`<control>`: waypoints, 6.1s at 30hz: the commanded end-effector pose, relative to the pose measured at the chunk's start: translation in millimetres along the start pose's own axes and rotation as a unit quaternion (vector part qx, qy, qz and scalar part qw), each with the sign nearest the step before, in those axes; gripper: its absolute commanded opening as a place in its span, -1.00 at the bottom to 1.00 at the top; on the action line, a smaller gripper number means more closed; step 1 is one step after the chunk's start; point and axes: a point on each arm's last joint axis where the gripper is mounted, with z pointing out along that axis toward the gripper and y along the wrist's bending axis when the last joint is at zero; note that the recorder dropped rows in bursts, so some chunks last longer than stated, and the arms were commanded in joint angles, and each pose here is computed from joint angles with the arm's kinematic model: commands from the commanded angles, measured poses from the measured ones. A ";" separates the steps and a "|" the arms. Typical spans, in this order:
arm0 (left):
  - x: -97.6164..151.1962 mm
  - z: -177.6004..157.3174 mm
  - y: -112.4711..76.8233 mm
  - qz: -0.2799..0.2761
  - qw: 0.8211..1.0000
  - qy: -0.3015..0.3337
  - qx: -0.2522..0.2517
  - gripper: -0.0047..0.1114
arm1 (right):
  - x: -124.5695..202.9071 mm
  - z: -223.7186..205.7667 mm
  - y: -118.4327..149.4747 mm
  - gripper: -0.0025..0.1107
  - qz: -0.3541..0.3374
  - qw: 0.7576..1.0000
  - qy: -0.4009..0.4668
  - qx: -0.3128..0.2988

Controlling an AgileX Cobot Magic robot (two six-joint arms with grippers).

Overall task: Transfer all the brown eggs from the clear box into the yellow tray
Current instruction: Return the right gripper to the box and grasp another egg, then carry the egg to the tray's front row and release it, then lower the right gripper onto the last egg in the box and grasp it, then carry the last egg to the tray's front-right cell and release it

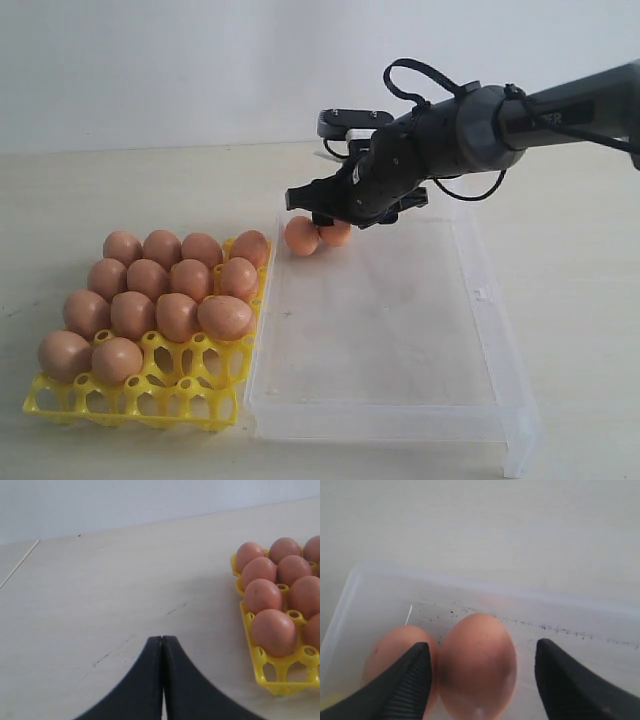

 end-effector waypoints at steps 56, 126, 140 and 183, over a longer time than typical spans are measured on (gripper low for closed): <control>-2.3 -0.9 -0.1 -0.003 1.000 -0.010 0.003 -0.92 | 140.2 -86.0 149.6 0.03 -0.295 0.914 -0.138 -0.244; -2.3 -0.9 -0.1 -0.003 1.000 -0.010 0.003 -0.92 | 2.9 -10.7 23.0 0.12 -0.050 0.996 -0.019 -0.068; -2.3 -0.9 -0.1 -0.003 1.000 -0.010 0.003 -0.92 | 15.3 10.6 18.9 0.09 -0.049 0.997 -0.007 -0.061; -2.3 -0.9 -0.1 -0.003 1.000 -0.010 0.003 -0.92 | 17.3 -81.3 23.1 -0.96 -0.109 0.977 -0.165 -0.084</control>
